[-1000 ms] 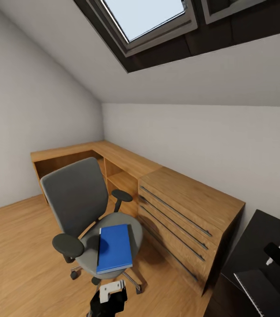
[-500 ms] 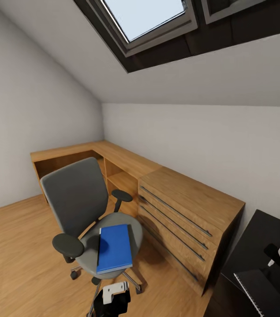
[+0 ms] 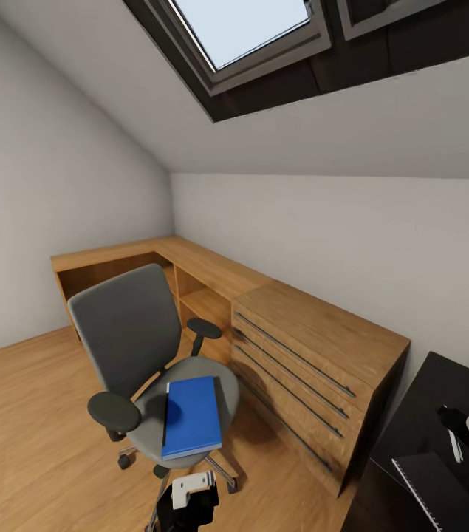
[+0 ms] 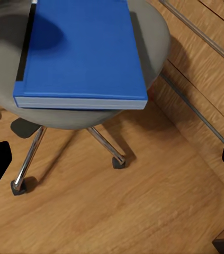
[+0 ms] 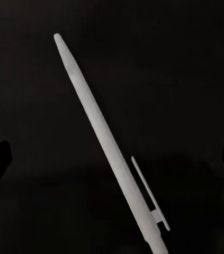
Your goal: In the bedroom, organize the workspace by keeping the computer under the desk, ensuring the monitor is on the desk, placing the keyboard on the desk next to the monitor, placing the mouse on the desk next to the keyboard, moving the folder from the swivel chair onto the desk next to the mouse, stacking the notebook on top of the folder with the pen on top of the notebook, and positioning the swivel chair next to the desk.
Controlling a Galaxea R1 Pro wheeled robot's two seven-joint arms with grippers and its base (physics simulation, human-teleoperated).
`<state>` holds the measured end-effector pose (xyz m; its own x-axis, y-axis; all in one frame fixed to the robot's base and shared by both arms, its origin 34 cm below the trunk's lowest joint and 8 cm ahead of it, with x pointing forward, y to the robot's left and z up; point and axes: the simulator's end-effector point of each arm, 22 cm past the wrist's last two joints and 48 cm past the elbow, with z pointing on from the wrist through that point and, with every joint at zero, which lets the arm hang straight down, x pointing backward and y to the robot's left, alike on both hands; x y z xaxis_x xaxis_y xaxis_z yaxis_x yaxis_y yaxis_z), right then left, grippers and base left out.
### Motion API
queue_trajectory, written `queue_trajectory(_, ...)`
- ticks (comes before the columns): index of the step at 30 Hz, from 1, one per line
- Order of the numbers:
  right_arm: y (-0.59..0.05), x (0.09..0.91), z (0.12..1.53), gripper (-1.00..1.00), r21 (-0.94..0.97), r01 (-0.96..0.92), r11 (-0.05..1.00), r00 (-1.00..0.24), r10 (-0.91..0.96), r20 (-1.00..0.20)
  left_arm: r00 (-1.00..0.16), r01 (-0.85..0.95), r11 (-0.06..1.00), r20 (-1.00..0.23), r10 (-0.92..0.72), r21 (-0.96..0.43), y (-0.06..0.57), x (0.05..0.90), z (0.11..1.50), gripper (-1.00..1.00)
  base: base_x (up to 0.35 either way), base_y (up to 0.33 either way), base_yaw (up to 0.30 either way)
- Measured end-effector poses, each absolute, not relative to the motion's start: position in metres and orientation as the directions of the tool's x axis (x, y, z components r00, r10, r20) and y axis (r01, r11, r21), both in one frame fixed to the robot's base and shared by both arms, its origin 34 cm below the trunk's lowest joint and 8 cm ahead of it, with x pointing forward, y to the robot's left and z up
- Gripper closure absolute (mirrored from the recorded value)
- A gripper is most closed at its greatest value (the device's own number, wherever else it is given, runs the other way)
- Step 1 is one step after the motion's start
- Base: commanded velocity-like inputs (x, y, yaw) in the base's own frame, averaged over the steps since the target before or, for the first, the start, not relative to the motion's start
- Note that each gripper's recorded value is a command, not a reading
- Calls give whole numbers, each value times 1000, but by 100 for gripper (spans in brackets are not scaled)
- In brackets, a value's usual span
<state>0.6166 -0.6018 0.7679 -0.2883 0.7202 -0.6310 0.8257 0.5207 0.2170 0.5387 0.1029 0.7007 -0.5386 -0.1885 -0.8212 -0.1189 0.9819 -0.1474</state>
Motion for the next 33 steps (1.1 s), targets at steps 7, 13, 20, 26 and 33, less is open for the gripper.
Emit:
queue_trajectory(7,-601,637,799,-100,275,789,550,-250,695,-674,-539,-118,982,-821,-188,-148,103,539,701,-100,0,0,0)
queue_trajectory(13,-575,666,848,-100,347,727,592,-188,658,-729,-540,-118,982,-821,-188,-147,103,538,700,-100,0,0,0)
queue_trajectory(20,-502,668,863,-100,306,700,645,-193,583,-789,-540,-119,982,-820,-188,-147,103,539,700,-100,0,0,0)
queue_trajectory(26,-458,668,859,-100,261,696,669,-225,549,-805,-540,-122,982,-820,-190,-147,105,539,700,-100,0,0,20)
queue_trajectory(33,-430,667,849,-100,230,693,684,-262,535,-803,-539,-126,981,-820,-192,-147,106,539,700,-100,0,0,202)
